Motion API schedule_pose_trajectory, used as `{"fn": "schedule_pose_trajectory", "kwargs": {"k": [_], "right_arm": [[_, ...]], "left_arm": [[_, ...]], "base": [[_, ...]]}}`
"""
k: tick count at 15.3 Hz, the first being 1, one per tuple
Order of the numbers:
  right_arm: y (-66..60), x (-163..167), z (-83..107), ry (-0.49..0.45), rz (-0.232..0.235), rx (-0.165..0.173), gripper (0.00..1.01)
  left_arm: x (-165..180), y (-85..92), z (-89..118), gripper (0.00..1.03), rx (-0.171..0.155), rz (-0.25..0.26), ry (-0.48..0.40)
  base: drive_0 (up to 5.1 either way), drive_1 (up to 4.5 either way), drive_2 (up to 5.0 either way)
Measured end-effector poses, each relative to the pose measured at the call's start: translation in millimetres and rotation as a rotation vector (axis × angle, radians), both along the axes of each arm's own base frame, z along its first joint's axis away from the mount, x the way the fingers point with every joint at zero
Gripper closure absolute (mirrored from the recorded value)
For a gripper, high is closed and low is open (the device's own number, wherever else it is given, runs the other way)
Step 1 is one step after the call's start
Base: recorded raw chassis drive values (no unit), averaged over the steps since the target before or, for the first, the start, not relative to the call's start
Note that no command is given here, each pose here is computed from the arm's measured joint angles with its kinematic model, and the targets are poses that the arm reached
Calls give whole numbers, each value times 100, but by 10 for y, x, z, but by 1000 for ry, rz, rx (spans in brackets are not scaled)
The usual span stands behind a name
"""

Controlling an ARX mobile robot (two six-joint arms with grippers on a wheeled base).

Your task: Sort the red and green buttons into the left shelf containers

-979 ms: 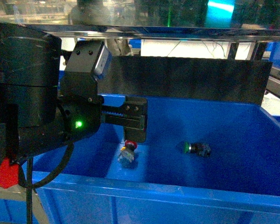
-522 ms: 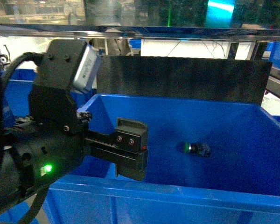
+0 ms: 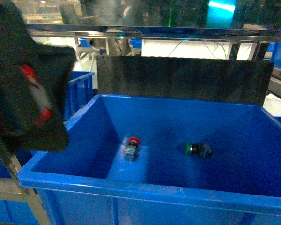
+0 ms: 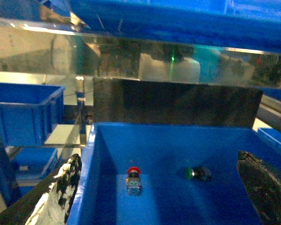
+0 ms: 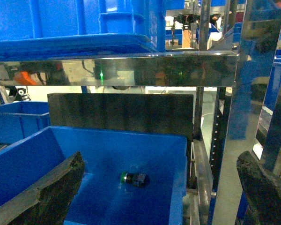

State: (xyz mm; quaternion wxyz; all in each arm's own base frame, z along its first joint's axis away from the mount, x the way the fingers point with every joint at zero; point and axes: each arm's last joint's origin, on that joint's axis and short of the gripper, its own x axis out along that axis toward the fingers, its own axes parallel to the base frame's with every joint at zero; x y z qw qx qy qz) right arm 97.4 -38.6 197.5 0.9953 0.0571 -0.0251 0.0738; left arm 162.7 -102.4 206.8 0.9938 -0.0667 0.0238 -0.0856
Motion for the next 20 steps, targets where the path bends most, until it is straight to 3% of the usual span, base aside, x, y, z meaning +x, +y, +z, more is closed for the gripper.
{"fn": "schedule_pose_trajectory", "kwargs": {"k": [2,5,6,7,8,9,12,14,15,16,17,20], "right_arm": [[0,0,0,0,0,0,3],[-1,1,-9,8,-6,1,3],[40,2,-55,61,-78,-10,15],[112,-2,-83,57,-106,-63,29],[137,-3,-81,49,-121,-79,37],[165,-2,-100,48,-135,-91,48],[243,2,-178,53,-141,-108,81],[275,2,-201,52,-141,-108,99],[297,-1,-206,55,-161,-113,99],[356,0,-215,50,-153,-112,99],[402,-2,-249,37,-115,-113,99],[386,-1,-302,42,-149,-112,99]], "left_arm": [[-302,162,223,5,-42,164,-29],[-317,174,303,5,-73,189,-54],[-310,186,271,10,-22,179,-29],[-330,284,202,22,57,158,-19],[-351,364,159,29,79,171,-26],[-373,465,104,40,97,188,-33],[-429,656,-39,73,120,175,-38],[-452,738,-110,91,121,175,-35],[-467,779,-126,102,116,177,-45],[-480,808,-144,101,116,180,-47],[-488,832,-173,101,118,176,-44],[-518,898,-248,101,119,174,-42]], "base": [[0,0,0],[0,0,0],[0,0,0],[0,0,0],[0,0,0],[0,0,0],[0,0,0],[0,0,0],[0,0,0],[0,0,0],[0,0,0],[0,0,0]]}}
